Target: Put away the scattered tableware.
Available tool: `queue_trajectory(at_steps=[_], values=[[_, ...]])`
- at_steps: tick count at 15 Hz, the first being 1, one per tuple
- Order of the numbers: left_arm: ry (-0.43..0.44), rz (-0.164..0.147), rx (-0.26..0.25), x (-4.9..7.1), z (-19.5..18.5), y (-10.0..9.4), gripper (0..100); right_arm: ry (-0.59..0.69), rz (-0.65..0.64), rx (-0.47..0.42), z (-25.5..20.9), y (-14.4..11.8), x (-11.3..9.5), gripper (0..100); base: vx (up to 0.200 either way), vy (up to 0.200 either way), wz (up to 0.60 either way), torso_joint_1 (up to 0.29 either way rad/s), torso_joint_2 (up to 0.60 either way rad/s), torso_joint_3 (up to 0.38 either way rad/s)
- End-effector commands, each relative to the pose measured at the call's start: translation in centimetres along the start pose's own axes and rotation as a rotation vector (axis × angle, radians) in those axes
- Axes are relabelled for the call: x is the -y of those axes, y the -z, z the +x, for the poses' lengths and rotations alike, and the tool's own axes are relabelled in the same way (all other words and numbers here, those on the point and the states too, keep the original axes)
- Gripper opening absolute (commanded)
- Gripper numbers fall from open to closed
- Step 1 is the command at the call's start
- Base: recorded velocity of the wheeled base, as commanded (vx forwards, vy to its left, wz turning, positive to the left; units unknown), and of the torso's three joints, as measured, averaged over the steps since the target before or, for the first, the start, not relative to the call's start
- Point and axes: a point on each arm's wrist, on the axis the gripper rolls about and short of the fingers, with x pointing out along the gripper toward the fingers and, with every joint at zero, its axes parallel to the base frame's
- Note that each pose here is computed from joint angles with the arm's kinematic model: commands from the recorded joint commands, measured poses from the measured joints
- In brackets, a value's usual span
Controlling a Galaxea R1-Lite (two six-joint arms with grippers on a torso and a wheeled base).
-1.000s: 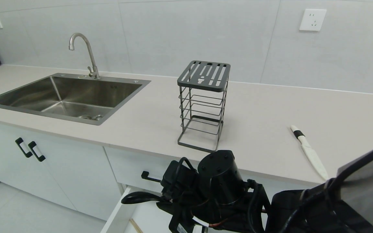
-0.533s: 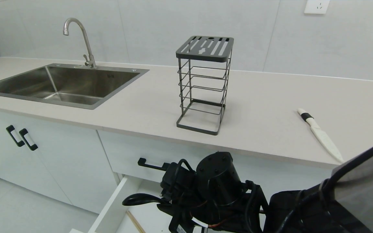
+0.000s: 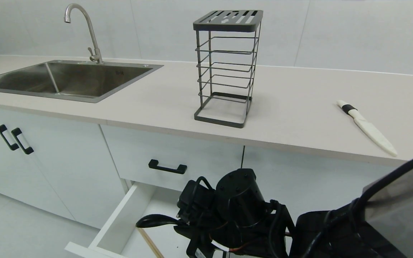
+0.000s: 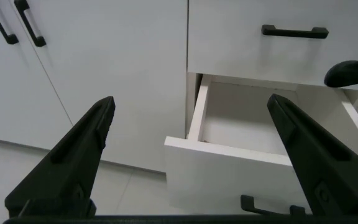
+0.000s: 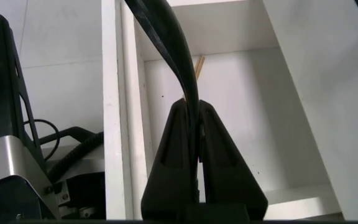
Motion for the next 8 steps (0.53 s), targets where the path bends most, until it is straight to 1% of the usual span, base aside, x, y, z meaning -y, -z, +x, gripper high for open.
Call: queue_trajectory(at_steps=[1, 3, 4, 8], values=[[0.000, 0.000, 0.000, 0.0, 0.0, 0.0, 100, -0.002, 0.003, -0.018, 0.1, 0.4, 0.0, 0, 0.000, 0.000, 0.00, -0.022, 0.06, 0.036], [0.000, 0.000, 0.000, 0.0, 0.0, 0.0, 100, -0.005, 0.005, -0.034, 0.4, 0.8, 0.0, 0, 0.000, 0.000, 0.00, 0.000, 0.00, 0.000], [0.000, 0.000, 0.000, 0.0, 0.0, 0.0, 100, -0.005, 0.006, -0.037, 0.5, 0.9, 0.1, 0, 0.000, 0.000, 0.00, -0.056, 0.16, 0.090], [0.000, 0.000, 0.000, 0.0, 0.0, 0.0, 100, -0.002, 0.007, -0.040, 1.2, 1.0, 0.3, 0, 0.000, 0.000, 0.00, -0.110, 0.35, 0.216]])
